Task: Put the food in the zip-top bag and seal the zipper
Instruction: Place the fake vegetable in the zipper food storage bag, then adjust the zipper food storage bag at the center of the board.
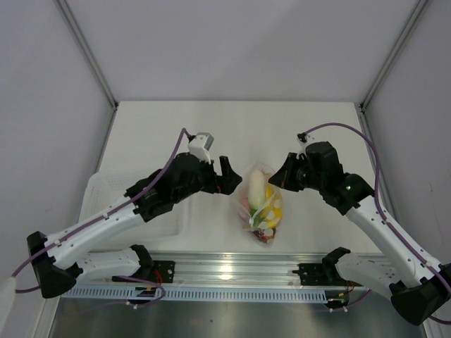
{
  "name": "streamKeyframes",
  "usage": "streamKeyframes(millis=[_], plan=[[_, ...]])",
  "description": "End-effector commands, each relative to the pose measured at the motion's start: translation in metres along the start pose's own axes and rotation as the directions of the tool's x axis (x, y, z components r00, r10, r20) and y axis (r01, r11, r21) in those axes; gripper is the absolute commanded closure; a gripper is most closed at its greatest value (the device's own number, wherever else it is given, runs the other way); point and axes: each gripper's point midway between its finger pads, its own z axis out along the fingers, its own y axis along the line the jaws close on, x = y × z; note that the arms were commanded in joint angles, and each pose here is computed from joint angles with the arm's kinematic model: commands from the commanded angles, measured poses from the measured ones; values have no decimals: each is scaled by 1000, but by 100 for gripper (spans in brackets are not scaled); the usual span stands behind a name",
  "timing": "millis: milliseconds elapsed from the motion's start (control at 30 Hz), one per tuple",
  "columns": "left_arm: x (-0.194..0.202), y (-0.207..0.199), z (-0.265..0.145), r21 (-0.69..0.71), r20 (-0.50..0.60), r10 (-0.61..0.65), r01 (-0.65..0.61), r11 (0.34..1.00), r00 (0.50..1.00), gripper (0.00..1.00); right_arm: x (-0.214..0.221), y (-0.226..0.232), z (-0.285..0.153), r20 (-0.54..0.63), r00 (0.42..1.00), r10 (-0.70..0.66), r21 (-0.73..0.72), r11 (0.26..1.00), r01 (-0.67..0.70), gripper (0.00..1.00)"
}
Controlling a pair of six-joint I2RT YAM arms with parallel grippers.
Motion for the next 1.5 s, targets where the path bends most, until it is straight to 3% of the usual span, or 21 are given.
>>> streamKeyframes(millis=[0,233,433,533,567,667,767,900,1100,1167,1367,1467], plan=[[19,7,15,20,-97,68,-66,998,993,1,-15,14,-12,43,998,-38,-44,998,39,100],[23,-12,50,154,-205,85,-53,987,975,3,-17,17,-13,37,998,-51,-44,998,53,100],[15,-34,69,267,-261,122,-50,962,958,12,-13,17,-10,8,998,-67,-48,997,67,100],[13,-41,79,300,-294,111,-19,954,949,35,-11,16,-9,-7,997,-75,-46,996,74,100],[12,-43,81,310,-298,106,-9,951,949,50,-11,16,-8,-8,997,-75,-46,996,75,100],[13,-46,85,332,-320,86,26,943,943,77,-10,16,-9,-19,996,-89,-43,995,88,91],[17,-45,85,338,-339,78,44,940,937,99,-12,16,-13,-16,995,-101,-40,994,101,74],[20,-38,84,307,-355,55,60,950,933,99,-11,20,-16,-25,992,-120,-56,991,118,52],[21,-19,78,152,-379,-87,154,976,921,99,3,21,-23,-73,982,-176,-82,982,170,35],[20,-15,71,94,-378,-152,201,975,913,99,13,23,-27,-103,971,-214,-97,974,205,32],[16,15,46,-92,-235,-336,324,942,912,99,47,36,-41,-162,937,-309,-142,947,287,31],[6,17,30,-101,-166,-352,339,935,921,99,63,41,-47,-178,913,-367,-167,926,339,32]])
